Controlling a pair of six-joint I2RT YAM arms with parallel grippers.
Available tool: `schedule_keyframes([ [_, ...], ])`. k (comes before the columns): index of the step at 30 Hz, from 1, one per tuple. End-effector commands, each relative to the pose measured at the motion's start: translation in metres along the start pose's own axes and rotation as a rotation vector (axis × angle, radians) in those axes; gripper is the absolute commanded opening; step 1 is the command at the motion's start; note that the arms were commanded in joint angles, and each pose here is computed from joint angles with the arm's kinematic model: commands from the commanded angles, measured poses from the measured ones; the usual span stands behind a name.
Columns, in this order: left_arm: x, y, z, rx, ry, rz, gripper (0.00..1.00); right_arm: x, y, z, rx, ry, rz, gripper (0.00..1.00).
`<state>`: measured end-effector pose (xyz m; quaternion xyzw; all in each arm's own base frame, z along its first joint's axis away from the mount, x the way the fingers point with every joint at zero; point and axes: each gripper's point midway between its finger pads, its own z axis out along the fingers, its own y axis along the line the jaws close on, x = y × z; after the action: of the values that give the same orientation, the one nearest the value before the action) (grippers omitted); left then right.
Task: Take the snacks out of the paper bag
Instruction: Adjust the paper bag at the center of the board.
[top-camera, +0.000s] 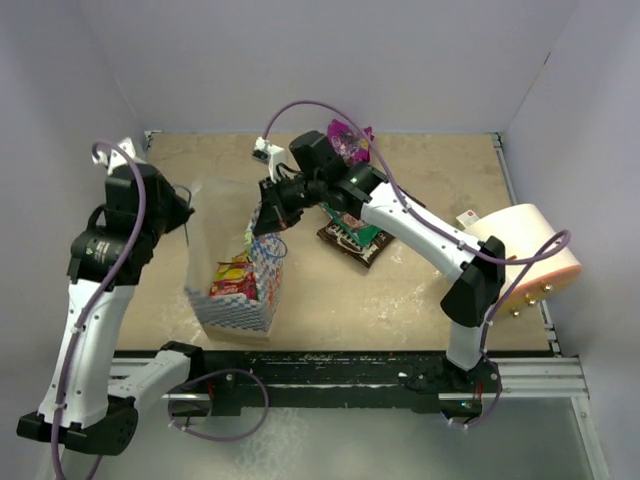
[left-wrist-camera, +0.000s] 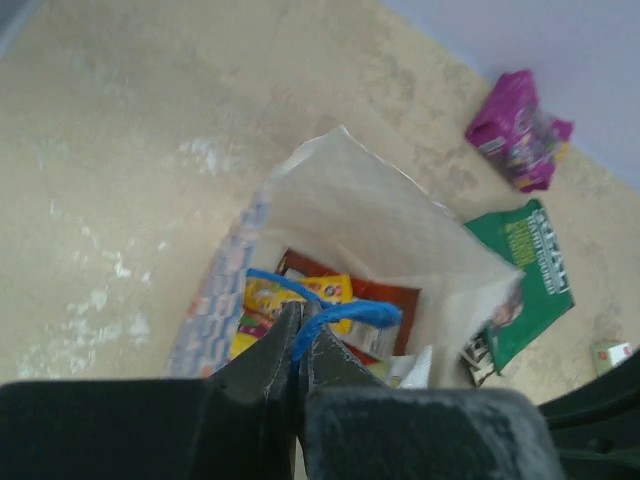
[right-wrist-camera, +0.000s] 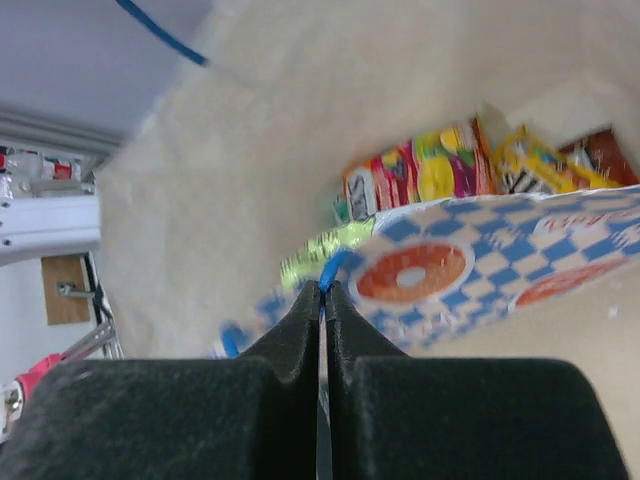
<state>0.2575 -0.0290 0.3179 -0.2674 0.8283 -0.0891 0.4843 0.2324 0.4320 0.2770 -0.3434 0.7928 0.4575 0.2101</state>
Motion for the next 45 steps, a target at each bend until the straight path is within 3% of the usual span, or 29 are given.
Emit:
schedule_keyframes([
  [1, -0.127, -0.057, -0.085, 0.247, -0.396, -0.025, 0.0, -0.077, 0.104, -0.067, -0.194, -0.265, -0.234, 0.0],
  [4, -0.142, -0.066, -0.1, 0.301, -0.456, -0.035, 0.0, -0.085, 0.118, -0.079, -0.232, -0.333, -0.253, 0.0],
  [11, -0.029, 0.0, -0.038, 0.064, -0.152, -0.141, 0.0, -0.04, 0.06, -0.041, -0.094, -0.179, -0.177, 0.0],
  [16, -0.005, 0.016, -0.018, -0.022, -0.079, -0.086, 0.0, 0.008, -0.012, -0.01, 0.065, -0.066, 0.003, 0.0],
  [19, -0.025, -0.004, -0.023, 0.024, -0.087, -0.048, 0.0, 0.0, -0.01, -0.015, 0.079, -0.048, -0.041, 0.0],
  [25, -0.114, -0.057, -0.083, 0.244, -0.331, -0.031, 0.0, -0.067, 0.065, -0.063, -0.077, -0.264, -0.146, 0.0],
  [29, -0.096, -0.036, -0.069, 0.172, -0.315, -0.054, 0.0, -0.066, 0.063, -0.067, -0.082, -0.322, -0.138, 0.0],
  [36, -0.057, 0.003, -0.047, 0.025, -0.237, -0.032, 0.0, 0.005, -0.008, -0.038, 0.103, -0.075, -0.013, 0.02],
  [45, -0.129, -0.027, -0.075, 0.116, -0.485, 0.107, 0.0, 0.028, -0.022, -0.032, 0.128, -0.046, 0.033, 0.06],
])
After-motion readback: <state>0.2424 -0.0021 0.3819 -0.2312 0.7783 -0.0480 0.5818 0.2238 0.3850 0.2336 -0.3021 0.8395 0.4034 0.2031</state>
